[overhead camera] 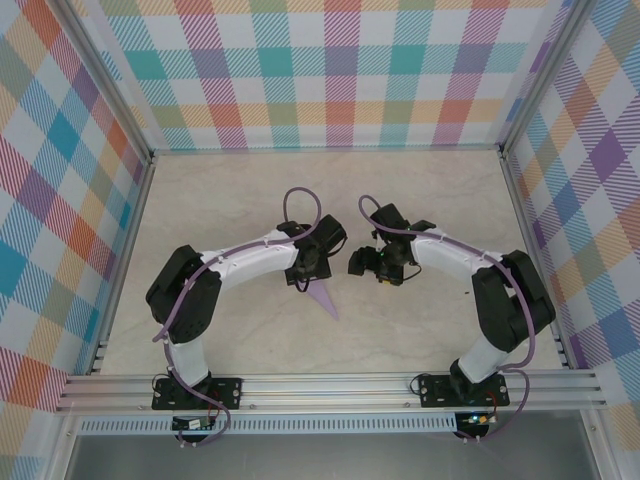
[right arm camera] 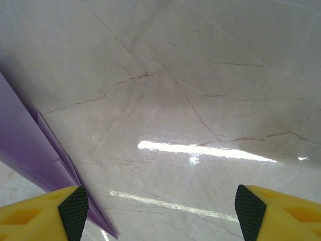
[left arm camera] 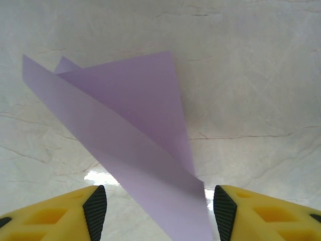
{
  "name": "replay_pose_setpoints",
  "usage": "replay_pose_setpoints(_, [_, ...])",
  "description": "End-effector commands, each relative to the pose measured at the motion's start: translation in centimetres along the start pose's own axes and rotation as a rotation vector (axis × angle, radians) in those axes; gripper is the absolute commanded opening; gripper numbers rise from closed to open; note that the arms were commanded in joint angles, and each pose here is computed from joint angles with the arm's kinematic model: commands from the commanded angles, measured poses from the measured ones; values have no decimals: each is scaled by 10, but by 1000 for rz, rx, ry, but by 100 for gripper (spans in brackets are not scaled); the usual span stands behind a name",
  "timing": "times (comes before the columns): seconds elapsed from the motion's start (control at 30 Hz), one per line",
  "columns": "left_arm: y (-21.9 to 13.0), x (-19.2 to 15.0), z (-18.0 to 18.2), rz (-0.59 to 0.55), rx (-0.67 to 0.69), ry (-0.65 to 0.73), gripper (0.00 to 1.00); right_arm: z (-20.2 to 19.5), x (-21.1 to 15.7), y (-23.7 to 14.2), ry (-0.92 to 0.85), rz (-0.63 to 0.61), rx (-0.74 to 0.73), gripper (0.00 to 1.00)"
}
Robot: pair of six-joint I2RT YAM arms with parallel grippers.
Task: Fold a paper plane with a square sheet of paper (pick it up from the middle)
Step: Fold the wing for the fifth time at the center of the table, then turn over a paper plane at the center of the table.
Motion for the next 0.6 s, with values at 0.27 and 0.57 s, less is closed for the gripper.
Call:
replay_pose_setpoints(0.27, [1,-7,-17,42,-34,57,64,-8,-7,5,37,50,-21,79])
replay_pose_setpoints(0.57, [11,-1,1,32,139,85,64,-13,-10,8,51,56,-36,79])
Point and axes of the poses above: each hand's point on the last joint's axis, 136 mm out from that joint toward the fingers, its own y axis out along the fingers, its own z axis along the line the jaws close on, x = y × z, the point moved 1 cm from there along -y, back along the fingers, and after that the axes turned 3 degrees about -y, right-handed, at the moved point
